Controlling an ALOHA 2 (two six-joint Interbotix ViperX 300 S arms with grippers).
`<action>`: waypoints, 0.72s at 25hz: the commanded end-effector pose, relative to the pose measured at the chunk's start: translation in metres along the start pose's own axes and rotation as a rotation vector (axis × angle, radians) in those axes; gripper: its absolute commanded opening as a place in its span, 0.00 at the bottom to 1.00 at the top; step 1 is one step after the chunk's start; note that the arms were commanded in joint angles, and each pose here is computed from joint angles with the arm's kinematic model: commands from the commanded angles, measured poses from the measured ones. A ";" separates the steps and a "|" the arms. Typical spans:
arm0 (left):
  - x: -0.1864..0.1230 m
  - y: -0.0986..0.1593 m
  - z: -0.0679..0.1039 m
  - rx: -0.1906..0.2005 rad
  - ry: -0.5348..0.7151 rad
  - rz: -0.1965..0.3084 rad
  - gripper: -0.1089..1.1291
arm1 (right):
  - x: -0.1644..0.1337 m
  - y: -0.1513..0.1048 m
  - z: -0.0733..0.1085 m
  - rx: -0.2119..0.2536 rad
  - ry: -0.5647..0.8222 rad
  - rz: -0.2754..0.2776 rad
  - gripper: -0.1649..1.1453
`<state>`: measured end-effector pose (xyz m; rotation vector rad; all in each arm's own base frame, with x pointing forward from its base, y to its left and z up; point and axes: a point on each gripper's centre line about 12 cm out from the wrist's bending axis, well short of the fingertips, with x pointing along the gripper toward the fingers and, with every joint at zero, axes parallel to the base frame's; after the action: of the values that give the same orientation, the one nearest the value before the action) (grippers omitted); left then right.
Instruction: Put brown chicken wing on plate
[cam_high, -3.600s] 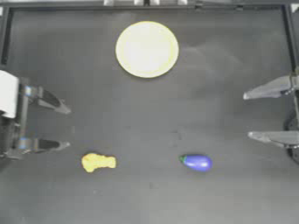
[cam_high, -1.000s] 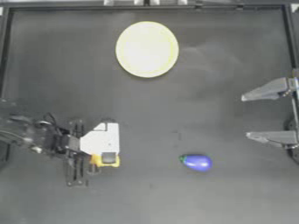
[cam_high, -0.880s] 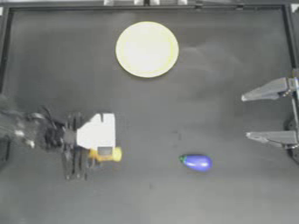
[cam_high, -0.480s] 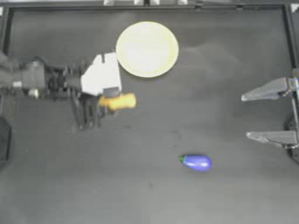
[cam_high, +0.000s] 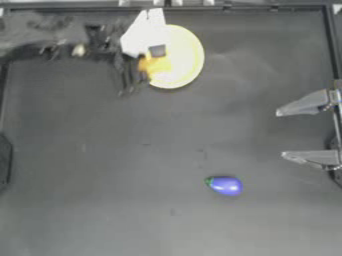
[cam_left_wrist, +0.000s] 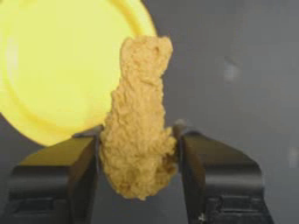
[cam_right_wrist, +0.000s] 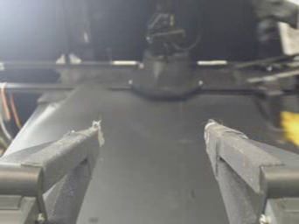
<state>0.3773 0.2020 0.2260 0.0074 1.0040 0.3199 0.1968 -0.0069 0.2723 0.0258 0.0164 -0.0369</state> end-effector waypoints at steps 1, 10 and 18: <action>-0.004 0.026 0.022 -0.021 -0.061 0.018 0.30 | 0.001 0.000 0.004 0.005 -0.015 0.001 0.88; 0.043 0.063 0.020 -0.074 -0.056 -0.008 0.29 | 0.001 0.000 0.003 0.003 -0.017 0.001 0.88; 0.068 0.067 0.020 -0.057 -0.087 0.015 0.29 | 0.001 0.000 0.003 0.003 -0.023 0.001 0.88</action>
<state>0.4061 0.2830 0.1640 -0.0539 0.9723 0.3434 0.1962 -0.0066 0.2711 0.0256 0.0073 -0.0356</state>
